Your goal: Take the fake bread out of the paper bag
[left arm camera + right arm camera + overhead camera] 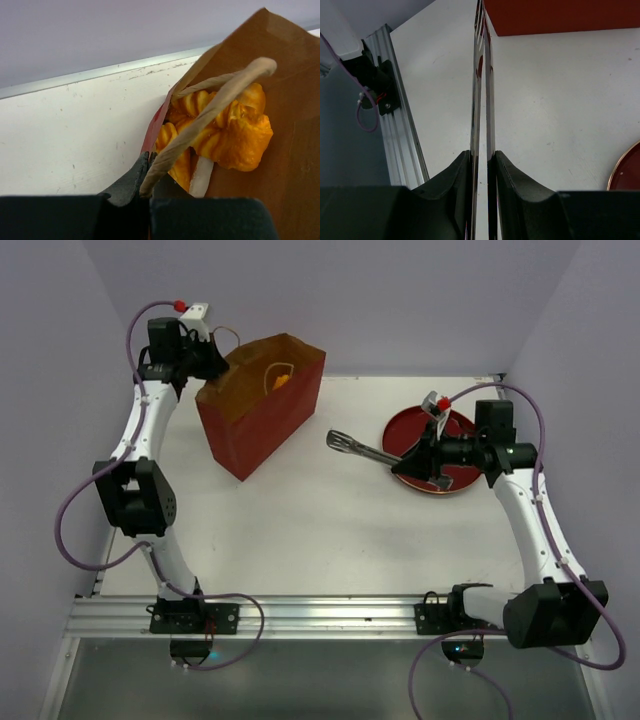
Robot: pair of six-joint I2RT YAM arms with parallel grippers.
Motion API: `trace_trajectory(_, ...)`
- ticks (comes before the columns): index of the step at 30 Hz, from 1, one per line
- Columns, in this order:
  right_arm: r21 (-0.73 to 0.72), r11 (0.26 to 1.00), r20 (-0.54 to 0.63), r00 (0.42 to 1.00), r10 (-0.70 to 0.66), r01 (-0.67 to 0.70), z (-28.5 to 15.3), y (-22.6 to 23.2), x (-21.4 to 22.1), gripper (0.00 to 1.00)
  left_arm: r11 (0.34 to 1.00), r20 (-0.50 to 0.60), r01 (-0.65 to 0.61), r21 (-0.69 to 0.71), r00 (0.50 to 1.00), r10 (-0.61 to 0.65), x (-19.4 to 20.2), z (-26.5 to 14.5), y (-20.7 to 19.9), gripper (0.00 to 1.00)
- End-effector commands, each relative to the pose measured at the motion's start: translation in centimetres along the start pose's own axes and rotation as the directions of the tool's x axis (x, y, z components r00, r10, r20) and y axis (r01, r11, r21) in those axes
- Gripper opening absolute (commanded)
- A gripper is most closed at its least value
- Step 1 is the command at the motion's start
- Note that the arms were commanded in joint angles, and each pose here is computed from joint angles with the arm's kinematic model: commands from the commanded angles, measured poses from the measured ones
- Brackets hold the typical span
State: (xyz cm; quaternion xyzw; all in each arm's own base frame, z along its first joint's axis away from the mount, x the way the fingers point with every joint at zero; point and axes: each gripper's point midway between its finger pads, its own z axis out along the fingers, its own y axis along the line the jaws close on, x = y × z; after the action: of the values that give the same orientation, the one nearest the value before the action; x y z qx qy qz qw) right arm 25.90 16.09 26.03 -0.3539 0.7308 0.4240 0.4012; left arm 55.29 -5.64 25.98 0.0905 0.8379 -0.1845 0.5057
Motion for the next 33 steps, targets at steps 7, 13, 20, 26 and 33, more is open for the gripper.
trace_trajectory(7,0.030,0.998,0.003,0.999,-0.053,0.053,-1.7,0.6,-5.3,0.28,0.997,0.274,-0.081,-0.001,0.959,0.078,-8.1,-6.8,-4.6,0.00)
trace_trajectory(13,0.057,0.997,0.028,0.999,-0.046,0.045,-1.7,0.1,-6.4,0.28,0.993,0.297,-0.089,0.071,0.953,0.065,-6.6,-7.8,-8.0,0.00)
trace_trajectory(20,0.004,1.000,0.004,1.000,0.025,-0.025,-0.4,0.1,-5.0,0.29,0.988,0.217,-0.049,0.149,0.976,0.016,-0.5,-6.6,-10.0,0.00)
trace_trajectory(26,-0.021,0.998,-0.124,0.990,-0.066,0.064,2.2,1.9,-2.2,0.31,0.984,0.177,-0.025,0.177,0.984,-0.007,2.5,-6.0,-11.3,0.00)
trace_trajectory(33,0.130,0.991,-0.190,0.982,0.009,0.016,4.0,-1.2,-1.0,0.30,0.971,0.162,-0.010,0.240,0.986,-0.030,4.7,-6.4,-13.2,0.00)
